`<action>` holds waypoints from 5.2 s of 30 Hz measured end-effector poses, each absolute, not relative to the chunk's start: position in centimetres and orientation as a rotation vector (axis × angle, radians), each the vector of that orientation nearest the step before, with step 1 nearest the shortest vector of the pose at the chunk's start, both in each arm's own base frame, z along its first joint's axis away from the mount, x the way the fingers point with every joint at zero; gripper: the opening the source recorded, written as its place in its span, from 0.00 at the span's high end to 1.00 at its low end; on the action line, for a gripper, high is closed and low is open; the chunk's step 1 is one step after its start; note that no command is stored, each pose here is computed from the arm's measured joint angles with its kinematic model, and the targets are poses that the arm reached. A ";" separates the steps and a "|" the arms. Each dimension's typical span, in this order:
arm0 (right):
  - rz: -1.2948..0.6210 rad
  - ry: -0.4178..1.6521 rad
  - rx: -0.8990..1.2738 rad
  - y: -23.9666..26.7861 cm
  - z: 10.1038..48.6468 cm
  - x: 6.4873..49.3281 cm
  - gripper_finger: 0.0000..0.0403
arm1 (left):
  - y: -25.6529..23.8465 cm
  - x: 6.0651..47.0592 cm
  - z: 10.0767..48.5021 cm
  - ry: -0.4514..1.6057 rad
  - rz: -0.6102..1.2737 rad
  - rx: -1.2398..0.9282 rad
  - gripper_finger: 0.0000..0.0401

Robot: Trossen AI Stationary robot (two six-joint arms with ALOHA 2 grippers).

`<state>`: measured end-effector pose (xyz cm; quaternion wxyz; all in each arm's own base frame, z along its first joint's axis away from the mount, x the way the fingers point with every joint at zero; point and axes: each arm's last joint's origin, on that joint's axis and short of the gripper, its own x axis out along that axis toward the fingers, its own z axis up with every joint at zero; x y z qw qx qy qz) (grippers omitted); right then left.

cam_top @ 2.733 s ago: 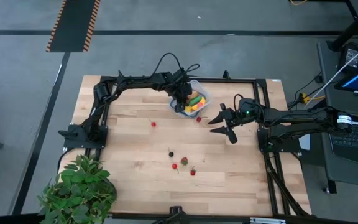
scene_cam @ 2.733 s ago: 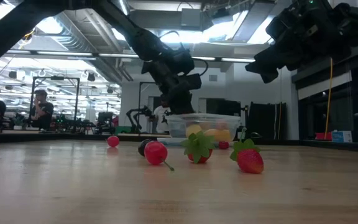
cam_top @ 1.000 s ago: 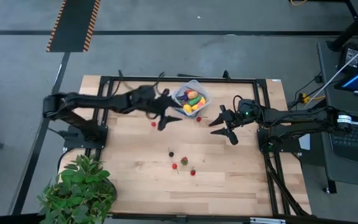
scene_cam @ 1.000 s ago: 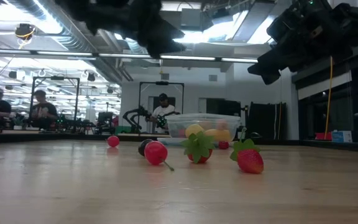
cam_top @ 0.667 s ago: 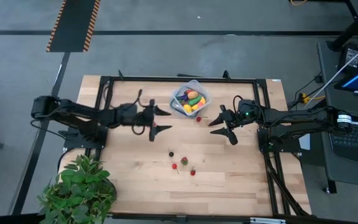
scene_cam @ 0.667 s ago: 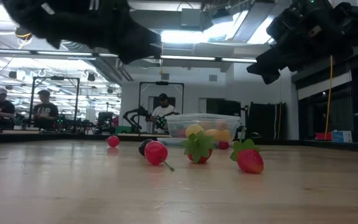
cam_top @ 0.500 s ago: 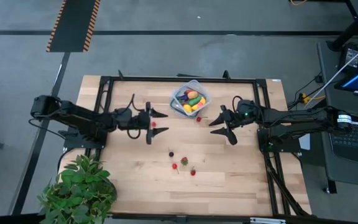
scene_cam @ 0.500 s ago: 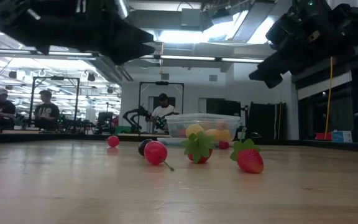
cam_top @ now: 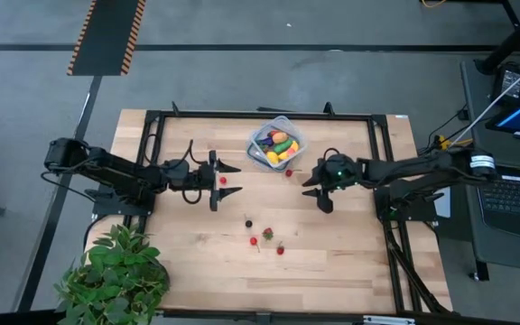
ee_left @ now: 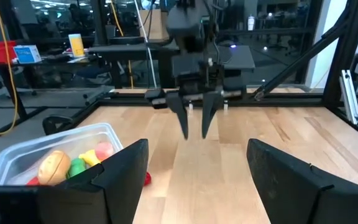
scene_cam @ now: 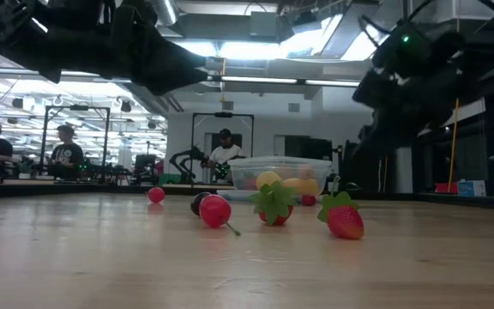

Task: Pick and placing Produce into tupperware
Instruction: Put the top right red cherry into the transparent container

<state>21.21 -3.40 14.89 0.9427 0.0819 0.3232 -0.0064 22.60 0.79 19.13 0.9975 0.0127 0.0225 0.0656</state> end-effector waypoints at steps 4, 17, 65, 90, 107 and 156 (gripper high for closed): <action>-0.082 0.679 0.117 -3.7 14.1 21.6 0.64 | 0.8 22.6 19.1 0.044 0.132 0.011 0.33; -0.229 0.702 0.018 -4.5 12.8 22.5 0.64 | 0.8 22.6 19.1 0.044 0.131 0.011 0.33; -0.257 0.822 0.114 -9.7 9.7 23.8 0.67 | 0.8 22.6 18.9 0.069 0.131 0.012 0.33; -0.129 0.829 0.173 -8.7 10.6 23.3 1.00 | 0.8 22.6 18.9 0.069 0.131 0.012 0.33; -0.036 0.701 0.115 -6.1 13.7 23.9 1.00 | 0.8 22.6 18.9 0.070 0.131 0.011 0.33; 0.108 -0.088 -0.029 -1.9 15.8 16.1 1.00 | 0.8 22.6 18.9 0.073 0.131 0.011 0.33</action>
